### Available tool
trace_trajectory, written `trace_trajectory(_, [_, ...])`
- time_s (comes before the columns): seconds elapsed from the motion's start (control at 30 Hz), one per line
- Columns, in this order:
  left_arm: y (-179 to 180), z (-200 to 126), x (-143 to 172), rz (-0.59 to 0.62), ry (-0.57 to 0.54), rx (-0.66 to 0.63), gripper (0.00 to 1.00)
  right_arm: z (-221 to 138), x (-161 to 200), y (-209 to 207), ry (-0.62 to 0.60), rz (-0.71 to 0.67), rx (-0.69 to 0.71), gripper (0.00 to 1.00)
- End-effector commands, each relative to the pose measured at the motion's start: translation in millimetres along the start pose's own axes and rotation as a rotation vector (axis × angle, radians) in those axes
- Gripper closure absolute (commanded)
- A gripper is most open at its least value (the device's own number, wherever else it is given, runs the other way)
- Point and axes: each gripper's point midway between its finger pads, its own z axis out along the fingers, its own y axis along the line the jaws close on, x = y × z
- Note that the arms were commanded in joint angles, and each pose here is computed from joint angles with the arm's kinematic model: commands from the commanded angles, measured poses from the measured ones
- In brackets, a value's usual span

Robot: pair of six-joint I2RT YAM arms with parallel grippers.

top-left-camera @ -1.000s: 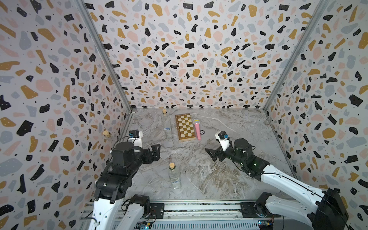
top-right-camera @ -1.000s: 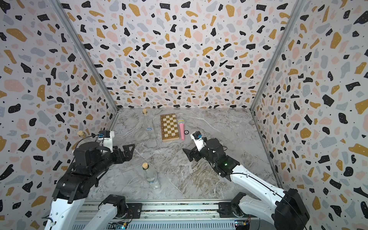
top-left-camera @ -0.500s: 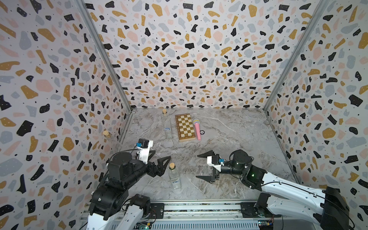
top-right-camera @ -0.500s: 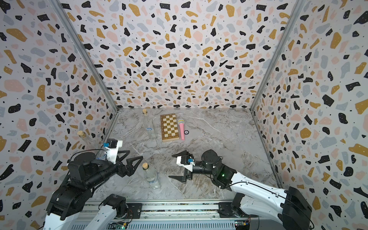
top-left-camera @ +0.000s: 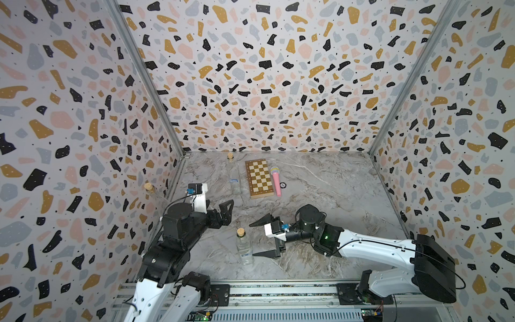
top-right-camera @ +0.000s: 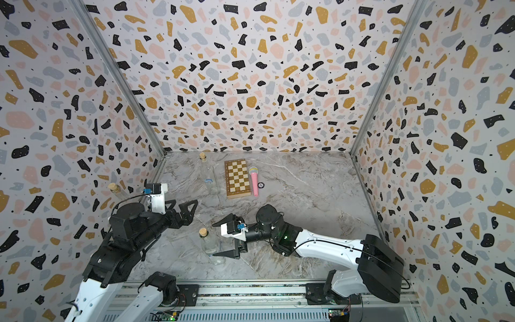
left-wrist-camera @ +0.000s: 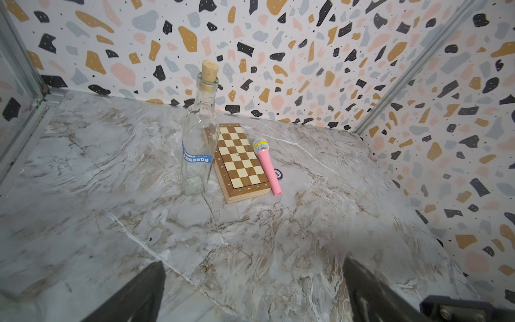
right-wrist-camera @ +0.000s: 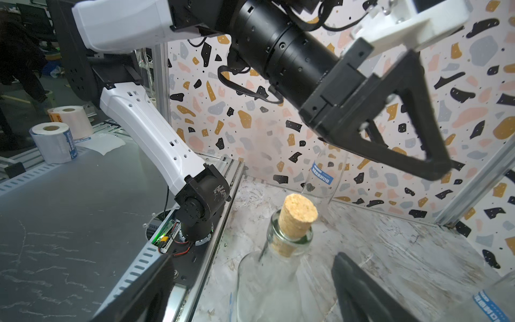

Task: Remove the label from the bottle
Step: Pick up the bottle from the center of the board.

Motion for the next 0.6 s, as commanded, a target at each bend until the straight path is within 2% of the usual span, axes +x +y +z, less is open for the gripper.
trace_trajectory(0.0, [0.5,12.5,-11.5,-0.044,-0.053,0.000,0.00,3.9,-21.8,-6.3,-0.057,0.017,-0.009,0.09])
trace_trajectory(0.33, [13.6,20.6,4.5,-0.070,-0.036,-0.045,0.01,29.7,-5.2,-25.6,-0.010,0.125,-0.014,0.12])
trace_trajectory(0.57, [16.3,22.0,13.8,-0.088,-0.027,-0.044,0.01,39.8,1.6,-25.6,-0.004,0.138,-0.055,0.21])
